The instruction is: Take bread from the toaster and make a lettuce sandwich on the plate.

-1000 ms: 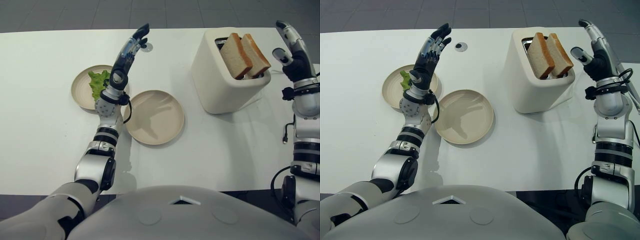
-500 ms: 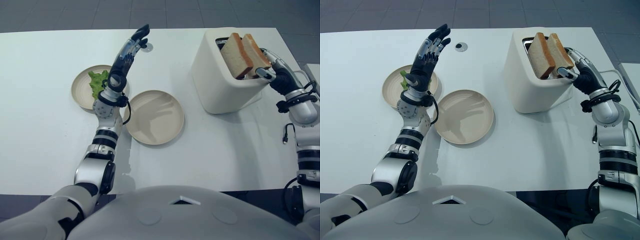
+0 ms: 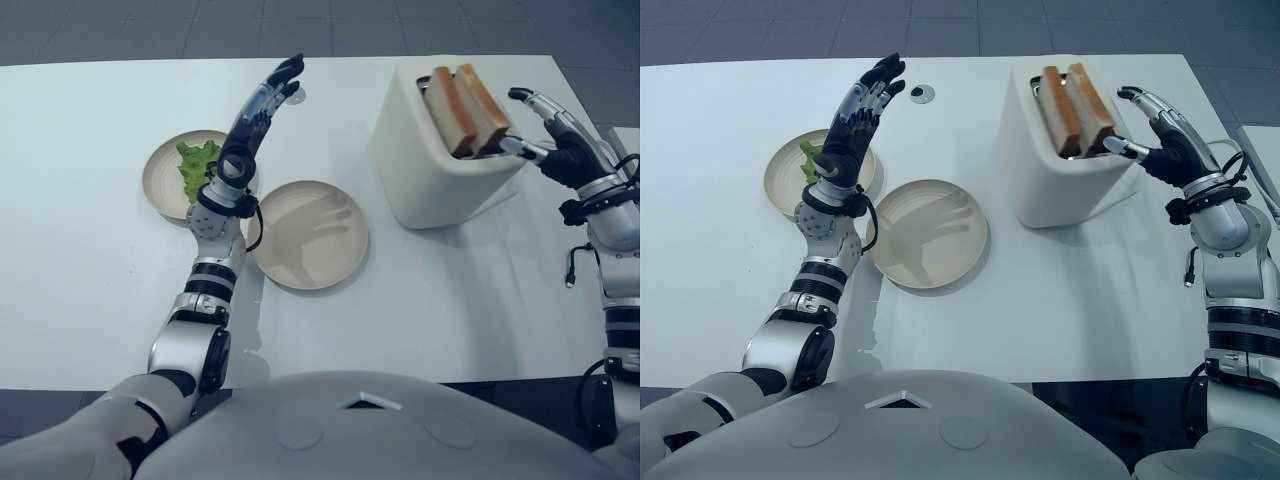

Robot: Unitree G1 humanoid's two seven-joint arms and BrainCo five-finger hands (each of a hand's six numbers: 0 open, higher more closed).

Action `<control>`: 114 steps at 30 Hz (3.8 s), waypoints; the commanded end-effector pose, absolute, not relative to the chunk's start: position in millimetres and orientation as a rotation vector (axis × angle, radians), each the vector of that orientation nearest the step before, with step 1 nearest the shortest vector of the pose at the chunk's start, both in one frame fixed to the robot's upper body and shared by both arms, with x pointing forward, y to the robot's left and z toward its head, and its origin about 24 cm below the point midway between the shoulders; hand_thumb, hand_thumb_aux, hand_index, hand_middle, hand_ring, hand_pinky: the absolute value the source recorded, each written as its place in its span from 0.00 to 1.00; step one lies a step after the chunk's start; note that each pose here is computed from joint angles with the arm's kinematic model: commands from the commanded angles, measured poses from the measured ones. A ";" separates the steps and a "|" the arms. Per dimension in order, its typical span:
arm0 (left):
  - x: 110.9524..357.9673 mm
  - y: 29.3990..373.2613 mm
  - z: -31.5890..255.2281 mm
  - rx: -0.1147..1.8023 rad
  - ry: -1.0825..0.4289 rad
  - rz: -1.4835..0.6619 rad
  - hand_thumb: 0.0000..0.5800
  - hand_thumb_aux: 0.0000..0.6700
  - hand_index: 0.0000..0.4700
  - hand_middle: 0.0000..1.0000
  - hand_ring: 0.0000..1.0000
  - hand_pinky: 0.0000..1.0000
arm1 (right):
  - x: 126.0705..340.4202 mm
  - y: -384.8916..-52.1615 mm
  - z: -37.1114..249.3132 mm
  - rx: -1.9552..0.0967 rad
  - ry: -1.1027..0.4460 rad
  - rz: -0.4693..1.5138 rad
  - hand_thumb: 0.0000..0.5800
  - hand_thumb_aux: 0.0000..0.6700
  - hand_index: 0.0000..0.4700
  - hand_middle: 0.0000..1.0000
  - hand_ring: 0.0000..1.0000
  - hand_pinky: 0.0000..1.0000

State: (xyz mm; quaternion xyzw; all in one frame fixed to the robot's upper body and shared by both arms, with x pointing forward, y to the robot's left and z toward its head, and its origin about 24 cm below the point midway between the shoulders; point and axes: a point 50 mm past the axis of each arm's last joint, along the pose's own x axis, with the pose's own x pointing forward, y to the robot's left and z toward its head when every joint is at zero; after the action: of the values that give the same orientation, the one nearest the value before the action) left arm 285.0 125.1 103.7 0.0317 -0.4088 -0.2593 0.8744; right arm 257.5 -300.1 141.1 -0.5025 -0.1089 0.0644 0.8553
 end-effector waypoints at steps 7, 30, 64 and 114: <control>285.0 119.4 100.7 0.085 -0.832 -0.568 0.00 0.00 0.00 0.00 0.00 0.00 | 258.0 -305.3 143.8 -1.137 -0.200 0.121 0.00 0.00 0.00 0.00 0.00 0.00; 290.1 133.1 107.4 0.190 -0.857 -0.532 0.00 0.00 0.00 0.00 0.00 0.00 | 273.4 -290.2 180.7 -1.168 -0.393 0.005 1.00 1.00 1.00 1.00 1.00 1.00; 304.4 280.7 39.1 1.556 0.017 -0.469 0.49 0.29 0.29 0.00 0.00 0.00 | 236.1 -139.6 92.1 -0.446 -0.275 0.761 1.00 1.00 1.00 1.00 1.00 1.00; 295.9 182.8 78.1 0.973 -0.675 -0.634 1.00 1.00 1.00 0.00 0.00 0.00 | 255.2 -149.2 106.4 -0.803 -0.381 0.516 0.00 0.00 0.00 0.71 0.71 0.71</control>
State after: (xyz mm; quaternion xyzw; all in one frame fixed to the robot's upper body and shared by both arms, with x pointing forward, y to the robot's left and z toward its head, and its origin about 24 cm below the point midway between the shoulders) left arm 298.6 191.4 80.8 0.4673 -0.3072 -0.2748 0.7821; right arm 254.9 -147.2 102.4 -0.3932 -0.1796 0.2478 0.8671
